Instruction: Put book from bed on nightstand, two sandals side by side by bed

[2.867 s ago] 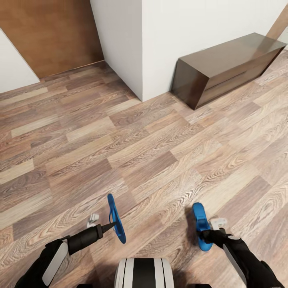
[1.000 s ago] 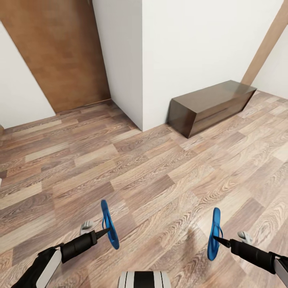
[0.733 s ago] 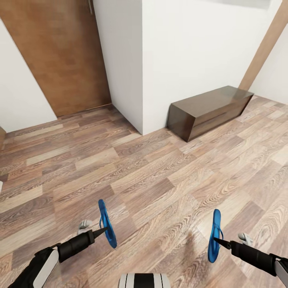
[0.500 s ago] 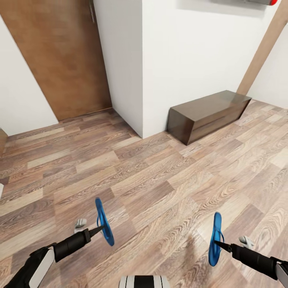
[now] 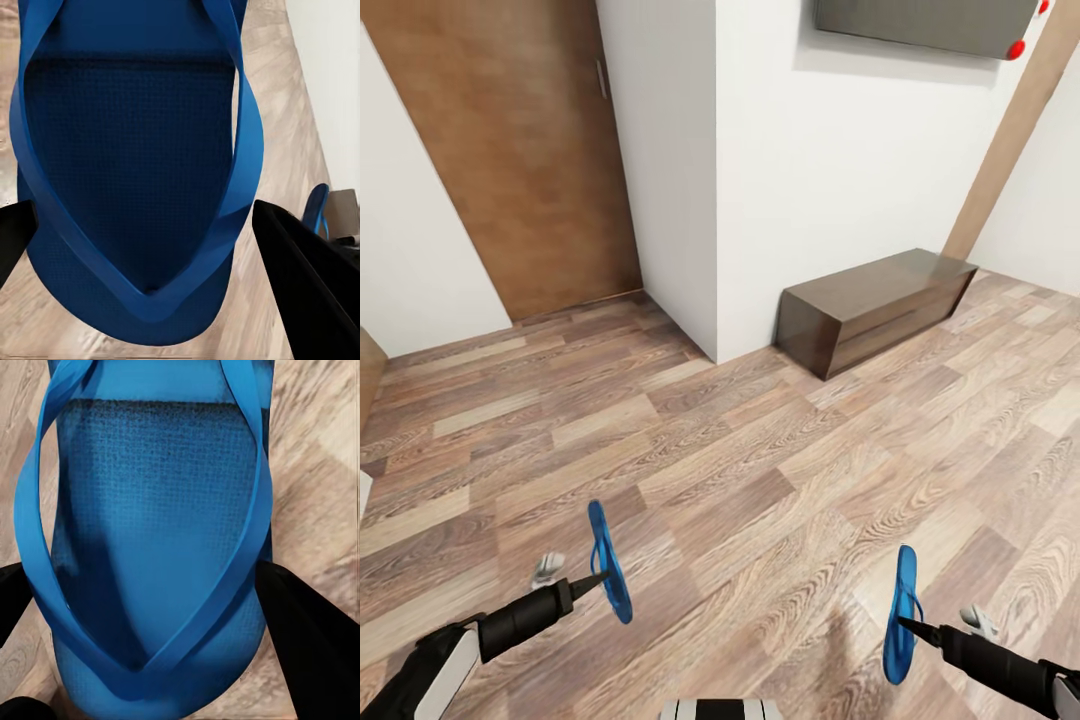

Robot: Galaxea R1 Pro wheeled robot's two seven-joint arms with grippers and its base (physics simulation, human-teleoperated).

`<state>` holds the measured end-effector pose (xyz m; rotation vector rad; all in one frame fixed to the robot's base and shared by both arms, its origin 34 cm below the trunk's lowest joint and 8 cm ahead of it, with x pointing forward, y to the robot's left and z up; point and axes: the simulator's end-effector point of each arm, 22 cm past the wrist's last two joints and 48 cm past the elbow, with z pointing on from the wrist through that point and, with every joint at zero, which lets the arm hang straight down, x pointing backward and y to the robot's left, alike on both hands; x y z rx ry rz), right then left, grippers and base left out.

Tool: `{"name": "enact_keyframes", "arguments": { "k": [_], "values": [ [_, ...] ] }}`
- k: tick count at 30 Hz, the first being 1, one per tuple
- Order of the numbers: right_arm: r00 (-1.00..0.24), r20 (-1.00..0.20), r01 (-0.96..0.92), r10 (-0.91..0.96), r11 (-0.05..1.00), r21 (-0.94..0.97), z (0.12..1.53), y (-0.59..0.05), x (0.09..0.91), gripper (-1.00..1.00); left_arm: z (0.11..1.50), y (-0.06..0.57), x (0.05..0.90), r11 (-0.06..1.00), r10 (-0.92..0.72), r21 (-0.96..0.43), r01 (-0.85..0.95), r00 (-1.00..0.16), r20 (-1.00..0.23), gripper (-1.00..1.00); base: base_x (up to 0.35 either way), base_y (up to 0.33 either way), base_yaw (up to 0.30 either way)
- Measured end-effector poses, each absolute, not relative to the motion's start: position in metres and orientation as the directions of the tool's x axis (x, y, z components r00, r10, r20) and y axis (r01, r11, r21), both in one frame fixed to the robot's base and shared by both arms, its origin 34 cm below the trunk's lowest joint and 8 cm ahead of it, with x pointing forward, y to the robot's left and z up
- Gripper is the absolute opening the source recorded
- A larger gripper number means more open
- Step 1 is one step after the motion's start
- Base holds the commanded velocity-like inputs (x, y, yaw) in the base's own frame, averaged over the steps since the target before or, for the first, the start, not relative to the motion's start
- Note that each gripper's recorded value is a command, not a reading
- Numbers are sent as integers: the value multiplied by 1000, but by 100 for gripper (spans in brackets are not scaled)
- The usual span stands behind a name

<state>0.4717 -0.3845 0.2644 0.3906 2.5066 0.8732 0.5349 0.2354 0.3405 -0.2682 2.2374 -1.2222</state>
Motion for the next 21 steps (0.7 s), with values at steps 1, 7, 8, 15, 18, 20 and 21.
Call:
{"name": "enact_keyframes", "arguments": {
  "k": [1,7,8,15,18,20,21],
  "values": [
    [-858,-315,126,407,760,638,261,-386,465,-100,338,236,532,563,-430,-822,84,-820,-378,-100,0,0,0],
    [-838,-361,131,408,794,593,249,-402,442,-100,318,222,509,570,-403,-819,64,-847,-347,-100,0,0,0],
    [-835,-370,129,407,799,588,249,-403,440,-100,317,218,508,575,-392,-814,80,-846,-361,-100,0,0,0],
    [-826,-386,127,411,802,584,250,-401,434,-100,302,213,494,615,-381,-779,120,-820,-427,-100,0,0,0],
    [-824,-386,118,415,792,600,251,-386,437,-100,298,200,489,619,-380,-775,128,-815,-438,-100,0,0,0],
    [-824,-384,110,418,781,614,251,-372,438,-100,295,192,484,625,-355,-767,144,-823,-444,-100,0,0,0],
    [-823,-382,107,420,775,623,251,-364,439,-100,295,187,482,627,-342,-764,153,-827,-446,-100,0,0,0]
  ]
}}
